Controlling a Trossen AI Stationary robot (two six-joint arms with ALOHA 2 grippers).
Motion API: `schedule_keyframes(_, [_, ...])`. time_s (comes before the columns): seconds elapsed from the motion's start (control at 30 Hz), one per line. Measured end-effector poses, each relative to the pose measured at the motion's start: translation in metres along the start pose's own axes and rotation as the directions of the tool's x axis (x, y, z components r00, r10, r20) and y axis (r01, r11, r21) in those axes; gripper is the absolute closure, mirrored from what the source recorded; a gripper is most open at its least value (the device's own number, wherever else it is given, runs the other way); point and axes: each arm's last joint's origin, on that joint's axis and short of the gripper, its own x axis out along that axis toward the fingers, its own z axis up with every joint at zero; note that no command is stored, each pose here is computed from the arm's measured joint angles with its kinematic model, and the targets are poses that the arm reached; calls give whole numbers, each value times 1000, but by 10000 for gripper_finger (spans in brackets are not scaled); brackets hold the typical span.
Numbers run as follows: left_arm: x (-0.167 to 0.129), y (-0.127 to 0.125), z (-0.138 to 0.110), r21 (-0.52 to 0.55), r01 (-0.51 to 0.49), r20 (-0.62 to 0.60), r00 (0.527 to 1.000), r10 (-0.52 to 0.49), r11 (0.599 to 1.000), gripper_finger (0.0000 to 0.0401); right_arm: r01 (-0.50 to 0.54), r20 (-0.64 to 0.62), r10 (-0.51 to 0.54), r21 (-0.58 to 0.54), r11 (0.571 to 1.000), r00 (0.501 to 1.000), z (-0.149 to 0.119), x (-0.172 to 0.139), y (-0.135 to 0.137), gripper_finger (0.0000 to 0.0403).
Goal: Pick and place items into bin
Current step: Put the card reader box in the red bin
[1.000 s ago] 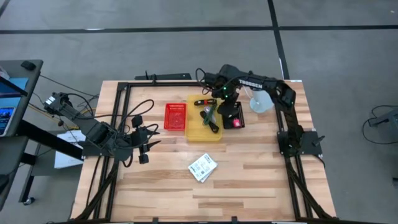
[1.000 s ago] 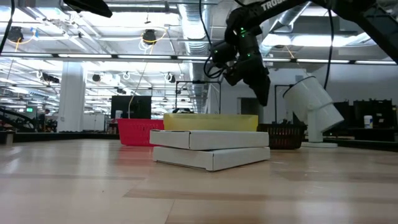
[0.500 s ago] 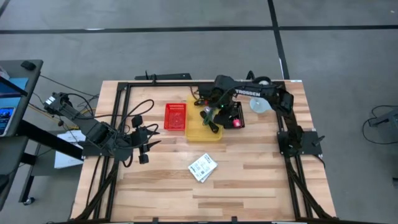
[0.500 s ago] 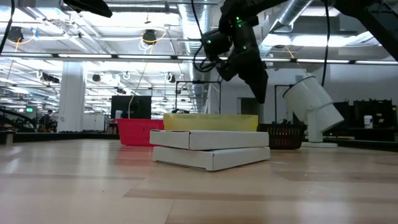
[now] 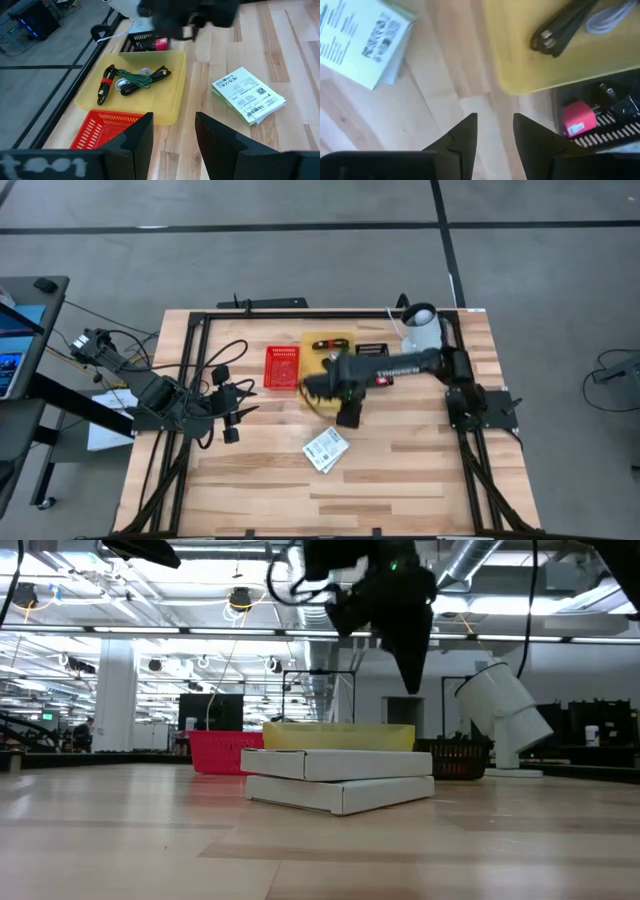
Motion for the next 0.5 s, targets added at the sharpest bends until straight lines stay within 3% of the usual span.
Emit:
schedule_keyframes(0.2, [0, 0, 0, 0, 0, 0, 1000, 0, 1000, 264, 214, 149, -210, -7, 977, 966, -16, 2, 67, 282])
schedule_keyframes(0.33, [0, 0, 0, 0, 0, 0, 1000, 0, 1000, 264, 223, 255, -218, 13, 975, 942, -27, 15, 108, 282])
schedule_keyframes(0.5, [0, 0, 0, 14, 0, 2, 1000, 0, 1000, 264, 216, 367, -246, 120, 969, 897, -44, 33, 145, 282])
